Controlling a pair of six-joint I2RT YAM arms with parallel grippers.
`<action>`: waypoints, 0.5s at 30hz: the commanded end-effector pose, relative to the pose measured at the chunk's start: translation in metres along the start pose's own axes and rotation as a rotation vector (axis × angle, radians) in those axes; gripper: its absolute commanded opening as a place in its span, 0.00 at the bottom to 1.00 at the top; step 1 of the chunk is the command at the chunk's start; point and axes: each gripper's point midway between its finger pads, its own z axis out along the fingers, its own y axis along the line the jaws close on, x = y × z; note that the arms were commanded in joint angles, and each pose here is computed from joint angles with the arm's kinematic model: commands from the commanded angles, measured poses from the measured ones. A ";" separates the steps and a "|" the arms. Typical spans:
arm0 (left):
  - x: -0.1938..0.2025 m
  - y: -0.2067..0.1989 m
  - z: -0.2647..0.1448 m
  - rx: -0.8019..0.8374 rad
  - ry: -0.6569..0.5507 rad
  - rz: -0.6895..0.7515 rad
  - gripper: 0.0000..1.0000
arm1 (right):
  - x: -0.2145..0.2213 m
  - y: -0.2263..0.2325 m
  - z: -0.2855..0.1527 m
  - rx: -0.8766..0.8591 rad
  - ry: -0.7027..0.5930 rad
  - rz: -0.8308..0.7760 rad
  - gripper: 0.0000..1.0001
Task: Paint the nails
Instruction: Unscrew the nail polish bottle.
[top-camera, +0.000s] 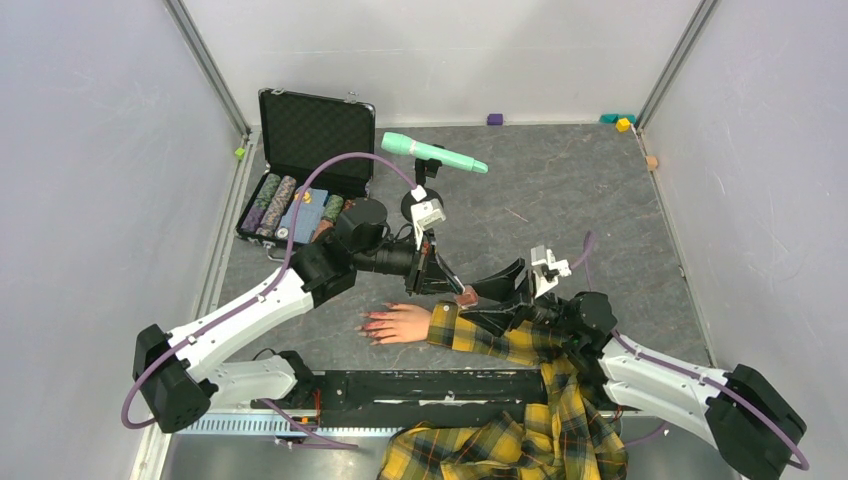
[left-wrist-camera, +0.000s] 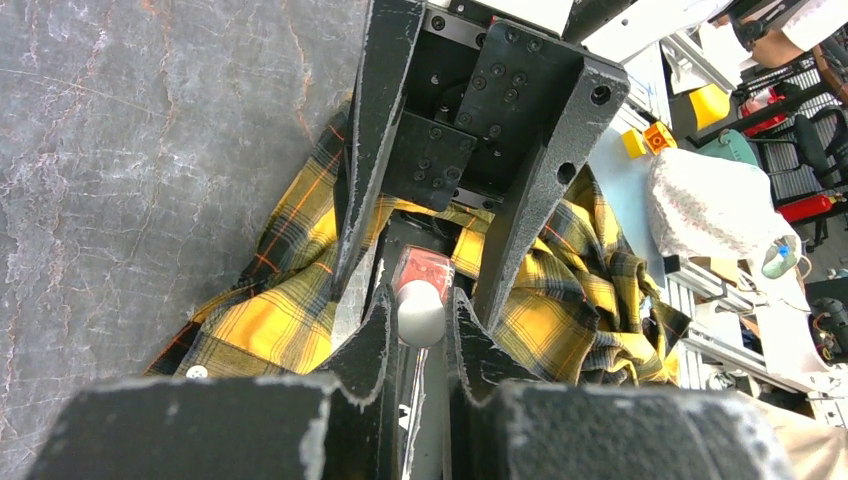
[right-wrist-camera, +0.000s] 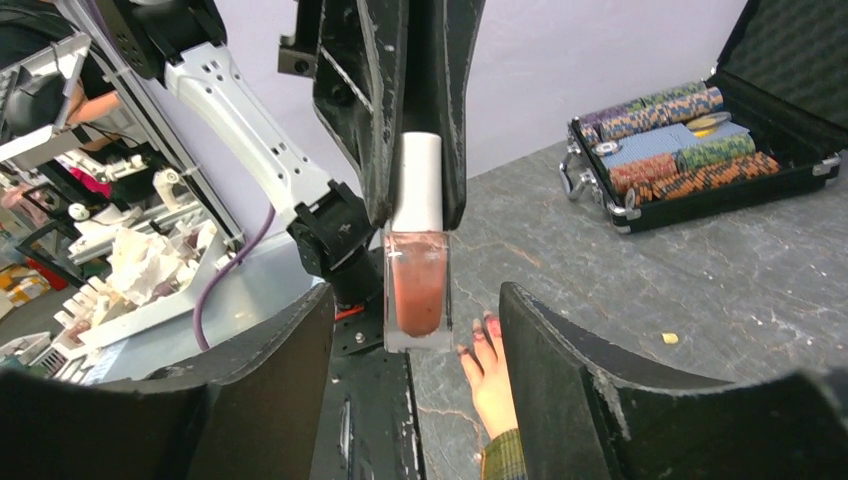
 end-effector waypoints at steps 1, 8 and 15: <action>-0.011 -0.010 -0.002 0.046 -0.036 -0.003 0.02 | -0.021 0.008 0.004 -0.031 -0.086 -0.020 0.63; -0.009 -0.007 -0.001 0.037 -0.032 -0.014 0.02 | -0.022 0.002 0.010 -0.004 -0.076 -0.029 0.34; -0.010 -0.001 -0.001 0.010 -0.036 -0.028 0.02 | -0.016 -0.019 0.009 0.105 -0.056 -0.049 0.00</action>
